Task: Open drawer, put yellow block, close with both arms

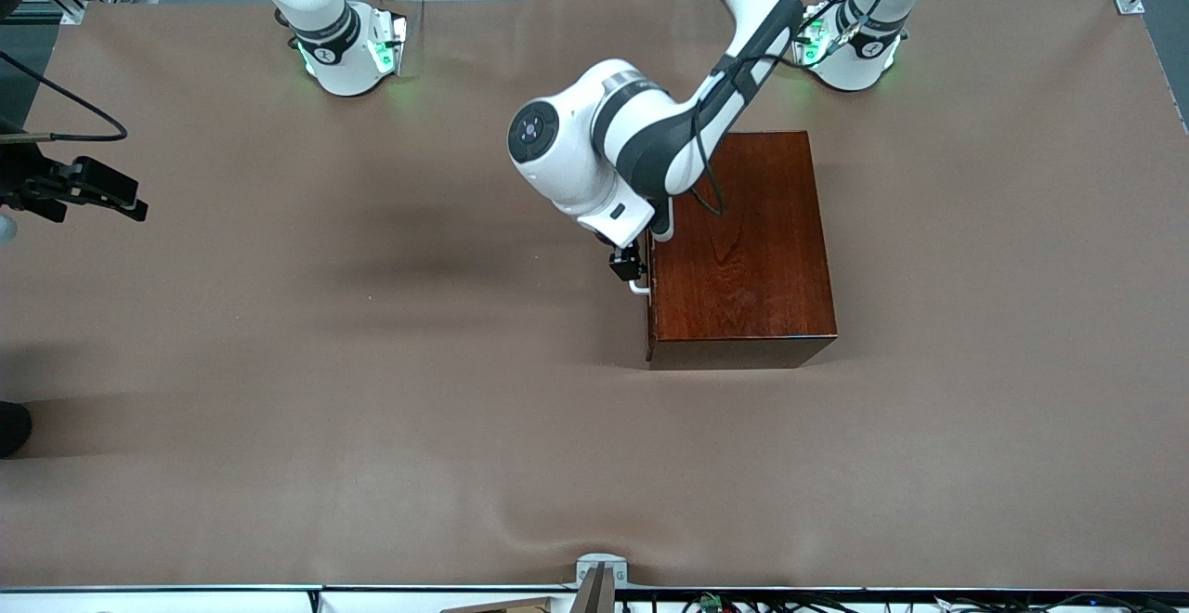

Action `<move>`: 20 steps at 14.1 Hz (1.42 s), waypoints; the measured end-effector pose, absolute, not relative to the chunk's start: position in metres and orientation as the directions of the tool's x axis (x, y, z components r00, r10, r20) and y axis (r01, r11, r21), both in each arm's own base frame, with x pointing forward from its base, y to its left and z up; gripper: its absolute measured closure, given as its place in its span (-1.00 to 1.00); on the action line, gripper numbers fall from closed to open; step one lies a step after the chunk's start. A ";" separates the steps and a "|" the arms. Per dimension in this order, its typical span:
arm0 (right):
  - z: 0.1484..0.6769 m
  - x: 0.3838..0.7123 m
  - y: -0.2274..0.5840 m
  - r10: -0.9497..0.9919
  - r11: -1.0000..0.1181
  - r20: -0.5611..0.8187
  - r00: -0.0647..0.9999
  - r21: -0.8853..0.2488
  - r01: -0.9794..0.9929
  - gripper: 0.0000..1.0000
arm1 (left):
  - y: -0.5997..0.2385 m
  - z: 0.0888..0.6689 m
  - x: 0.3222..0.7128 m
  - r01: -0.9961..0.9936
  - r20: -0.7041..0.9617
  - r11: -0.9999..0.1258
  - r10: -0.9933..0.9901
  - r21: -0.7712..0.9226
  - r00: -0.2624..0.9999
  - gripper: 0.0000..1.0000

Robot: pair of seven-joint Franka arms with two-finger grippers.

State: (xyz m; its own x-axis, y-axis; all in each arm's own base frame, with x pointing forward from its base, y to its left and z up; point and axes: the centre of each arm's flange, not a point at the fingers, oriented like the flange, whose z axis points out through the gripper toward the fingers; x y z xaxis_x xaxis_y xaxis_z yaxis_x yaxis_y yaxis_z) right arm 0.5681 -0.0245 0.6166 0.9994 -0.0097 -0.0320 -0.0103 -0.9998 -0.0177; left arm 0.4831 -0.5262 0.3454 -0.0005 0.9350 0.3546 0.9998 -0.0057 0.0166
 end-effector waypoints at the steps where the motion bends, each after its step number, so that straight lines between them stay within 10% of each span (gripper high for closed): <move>1: 0.617 0.568 -0.025 -0.010 -1.000 -0.032 0.999 -0.018 -0.010 -1.00 | -0.523 0.358 0.487 0.999 0.357 -0.011 0.934 0.047 -0.007 -1.00; 6: 0.617 0.568 -0.024 -0.009 -1.000 -0.032 0.999 -0.018 -0.010 -1.00 | -0.501 0.406 0.511 0.967 0.474 -0.148 0.880 0.207 0.033 -1.00; 20: 0.617 0.568 -0.024 -0.008 -1.000 -0.032 0.999 -0.018 -0.009 -1.00 | -0.205 0.504 0.671 0.913 0.263 -0.408 0.881 0.000 0.394 -1.00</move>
State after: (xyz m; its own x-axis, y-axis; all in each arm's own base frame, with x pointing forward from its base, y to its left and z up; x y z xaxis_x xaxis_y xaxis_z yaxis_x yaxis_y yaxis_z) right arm 0.5681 -0.0237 0.6166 0.9994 -0.0082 -0.0324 -0.0087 -0.9998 -0.0178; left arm 0.6709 -0.2052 0.5041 0.3939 0.8808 0.2626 0.9129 -0.4083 0.0002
